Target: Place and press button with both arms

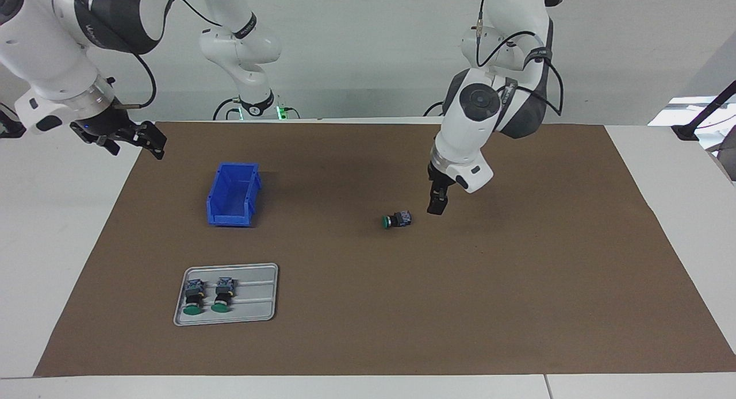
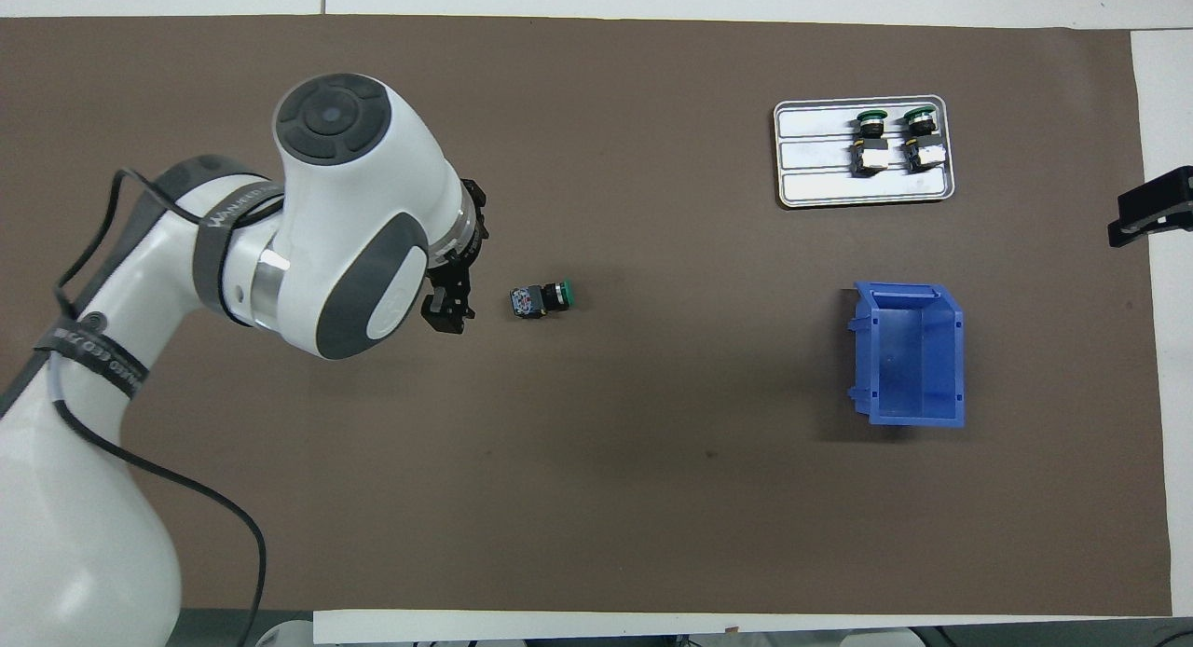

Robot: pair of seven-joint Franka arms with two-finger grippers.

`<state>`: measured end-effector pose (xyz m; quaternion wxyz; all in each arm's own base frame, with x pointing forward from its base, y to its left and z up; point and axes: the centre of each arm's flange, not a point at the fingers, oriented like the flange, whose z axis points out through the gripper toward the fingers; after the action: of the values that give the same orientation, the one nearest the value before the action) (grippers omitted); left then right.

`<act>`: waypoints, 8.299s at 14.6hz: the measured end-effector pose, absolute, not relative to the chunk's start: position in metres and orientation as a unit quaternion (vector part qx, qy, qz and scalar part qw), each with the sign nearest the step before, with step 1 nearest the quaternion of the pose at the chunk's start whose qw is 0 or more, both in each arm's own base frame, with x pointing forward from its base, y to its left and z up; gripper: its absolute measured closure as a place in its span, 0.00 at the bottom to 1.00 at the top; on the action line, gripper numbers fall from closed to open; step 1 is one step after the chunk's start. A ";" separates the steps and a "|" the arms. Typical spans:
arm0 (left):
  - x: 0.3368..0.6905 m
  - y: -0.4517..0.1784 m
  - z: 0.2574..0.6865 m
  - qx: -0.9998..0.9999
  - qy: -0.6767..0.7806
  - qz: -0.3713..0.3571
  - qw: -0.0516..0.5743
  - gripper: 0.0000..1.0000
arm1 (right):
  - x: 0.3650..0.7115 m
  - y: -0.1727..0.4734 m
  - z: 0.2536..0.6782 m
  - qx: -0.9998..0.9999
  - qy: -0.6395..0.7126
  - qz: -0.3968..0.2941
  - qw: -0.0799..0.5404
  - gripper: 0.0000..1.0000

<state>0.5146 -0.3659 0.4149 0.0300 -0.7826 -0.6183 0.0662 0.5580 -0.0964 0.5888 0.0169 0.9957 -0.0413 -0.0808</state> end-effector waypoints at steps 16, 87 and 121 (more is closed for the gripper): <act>0.518 -0.420 0.336 -0.691 -0.721 0.053 0.008 0.01 | 0.548 -0.108 0.592 0.996 -0.040 -0.080 0.014 0.00; 0.515 -0.197 0.279 -0.601 -0.621 0.382 -0.327 0.67 | 0.548 -0.108 0.592 0.996 -0.040 -0.080 0.014 0.00; 0.470 -0.221 0.238 -0.539 -0.625 0.388 -0.410 0.64 | 0.548 -0.108 0.592 0.996 -0.040 -0.080 0.014 0.00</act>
<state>0.4700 -0.2209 0.2380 -0.4100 -0.5394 -0.6248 0.3880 0.5484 -0.1078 0.5920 0.0141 0.9959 -0.0403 -0.0803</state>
